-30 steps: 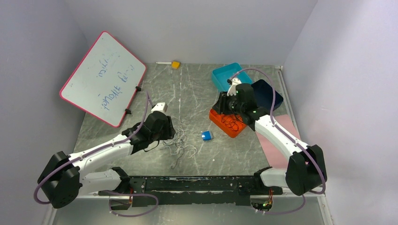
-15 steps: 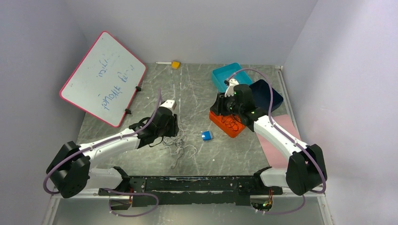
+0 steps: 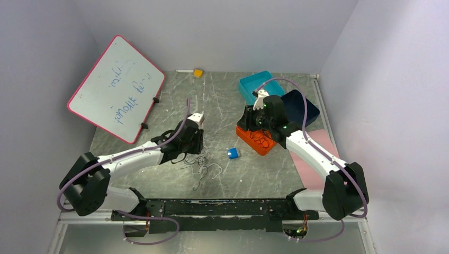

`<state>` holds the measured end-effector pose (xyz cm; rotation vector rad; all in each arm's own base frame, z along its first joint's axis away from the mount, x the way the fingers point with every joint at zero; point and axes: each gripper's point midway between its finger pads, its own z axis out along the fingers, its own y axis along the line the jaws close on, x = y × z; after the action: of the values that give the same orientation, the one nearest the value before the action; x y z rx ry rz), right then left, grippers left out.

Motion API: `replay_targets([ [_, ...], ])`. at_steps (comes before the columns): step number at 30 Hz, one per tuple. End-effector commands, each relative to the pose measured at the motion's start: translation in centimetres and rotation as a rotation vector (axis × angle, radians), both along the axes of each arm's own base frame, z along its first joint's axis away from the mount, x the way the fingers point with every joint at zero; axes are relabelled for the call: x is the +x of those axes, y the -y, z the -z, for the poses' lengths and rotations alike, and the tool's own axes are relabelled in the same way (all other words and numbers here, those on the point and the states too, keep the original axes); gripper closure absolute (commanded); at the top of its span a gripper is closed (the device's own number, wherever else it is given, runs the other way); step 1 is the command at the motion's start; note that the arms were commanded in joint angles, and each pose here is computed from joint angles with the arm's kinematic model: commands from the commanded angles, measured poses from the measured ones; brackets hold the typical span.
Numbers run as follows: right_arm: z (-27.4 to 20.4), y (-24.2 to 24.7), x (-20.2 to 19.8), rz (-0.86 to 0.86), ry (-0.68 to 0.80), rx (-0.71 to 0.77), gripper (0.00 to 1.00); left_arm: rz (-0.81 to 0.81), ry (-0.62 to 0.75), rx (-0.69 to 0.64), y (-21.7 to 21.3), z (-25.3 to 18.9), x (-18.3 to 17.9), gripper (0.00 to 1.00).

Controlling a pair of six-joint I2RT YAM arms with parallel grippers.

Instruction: Untangle the cables

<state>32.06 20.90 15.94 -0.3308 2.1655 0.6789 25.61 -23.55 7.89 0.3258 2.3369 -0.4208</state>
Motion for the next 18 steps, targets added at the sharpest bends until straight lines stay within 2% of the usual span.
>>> replay_targets([
  [1,0.1,-0.3,0.1,-0.014,0.006,-0.007,0.59,0.025,0.006,0.017,0.6,-0.2,0.4,0.62],
  [8,0.2,-0.3,0.1,-0.016,0.004,-0.009,0.59,0.023,-0.007,0.04,0.4,0.5,0.4,0.64],
  [13,0.2,-0.3,0.1,-0.017,0.005,-0.009,0.59,0.027,0.005,0.026,0.6,-0.3,0.4,0.79],
  [16,-0.1,-0.3,0.1,-0.015,0.019,-0.003,0.58,0.019,0.032,0.008,0.6,-1.9,0.6,0.9],
  [18,-0.4,-0.4,0.0,-0.022,0.033,0.008,0.58,0.012,0.058,-0.006,0.5,-3.4,0.8,0.93],
])
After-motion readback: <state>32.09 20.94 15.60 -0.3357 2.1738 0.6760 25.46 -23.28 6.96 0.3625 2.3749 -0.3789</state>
